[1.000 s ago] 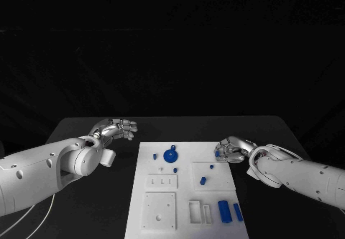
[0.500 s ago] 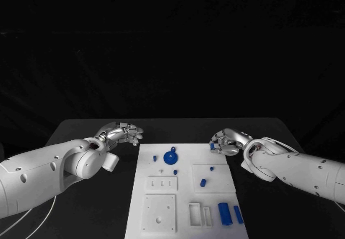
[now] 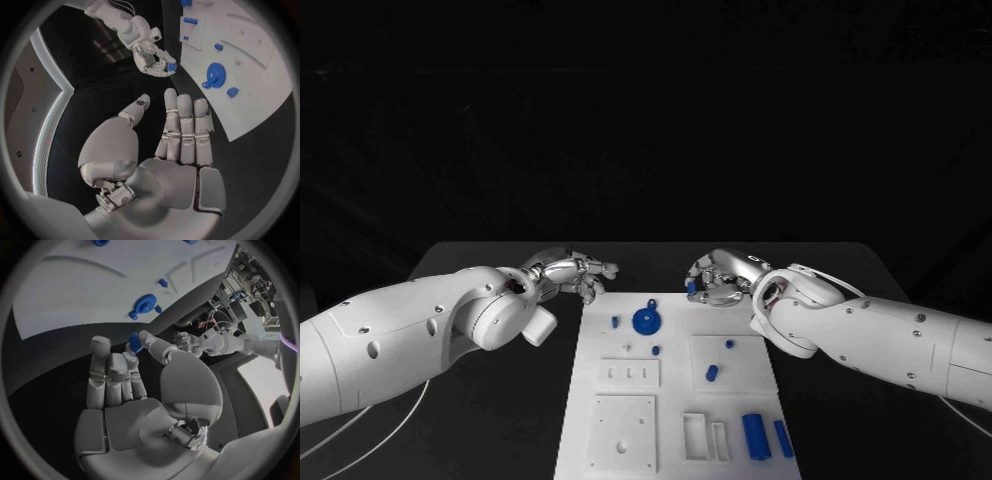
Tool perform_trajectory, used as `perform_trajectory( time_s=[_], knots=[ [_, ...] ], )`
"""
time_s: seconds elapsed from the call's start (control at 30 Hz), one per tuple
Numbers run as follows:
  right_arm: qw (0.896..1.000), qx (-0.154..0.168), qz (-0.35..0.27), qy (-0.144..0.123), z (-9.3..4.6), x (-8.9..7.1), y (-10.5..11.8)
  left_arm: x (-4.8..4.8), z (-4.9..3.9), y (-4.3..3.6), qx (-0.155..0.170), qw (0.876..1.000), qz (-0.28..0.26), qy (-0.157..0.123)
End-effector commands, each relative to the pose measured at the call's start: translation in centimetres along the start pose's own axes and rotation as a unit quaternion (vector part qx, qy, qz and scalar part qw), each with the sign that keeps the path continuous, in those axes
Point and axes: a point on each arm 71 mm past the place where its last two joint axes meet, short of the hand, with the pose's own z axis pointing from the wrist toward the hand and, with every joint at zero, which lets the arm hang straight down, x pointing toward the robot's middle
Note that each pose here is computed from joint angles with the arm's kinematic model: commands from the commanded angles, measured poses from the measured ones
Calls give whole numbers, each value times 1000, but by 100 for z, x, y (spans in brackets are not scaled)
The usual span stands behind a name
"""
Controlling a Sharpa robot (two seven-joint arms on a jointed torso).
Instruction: Assemble the parts on the task board
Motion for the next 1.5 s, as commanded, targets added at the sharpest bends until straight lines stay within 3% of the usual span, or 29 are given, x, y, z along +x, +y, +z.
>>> perform_trajectory(
  time_s=[0.03, 0.2, 0.7, 1.5],
  knots=[
    [1000, 15, -14, 0, 42, 48, 114, 128, 28, 26, -52, 998, 30, 31],
    [1000, 2, -18, 4, 117, 131, 319, 211, 64, 9, -70, 995, 47, 44],
    [999, -28, -25, 11, 218, 265, 675, 331, 128, -49, -88, 991, 81, 53],
    [998, -50, -24, 21, 256, 346, 883, 433, 192, -86, -95, 990, 89, 61]
  ],
)
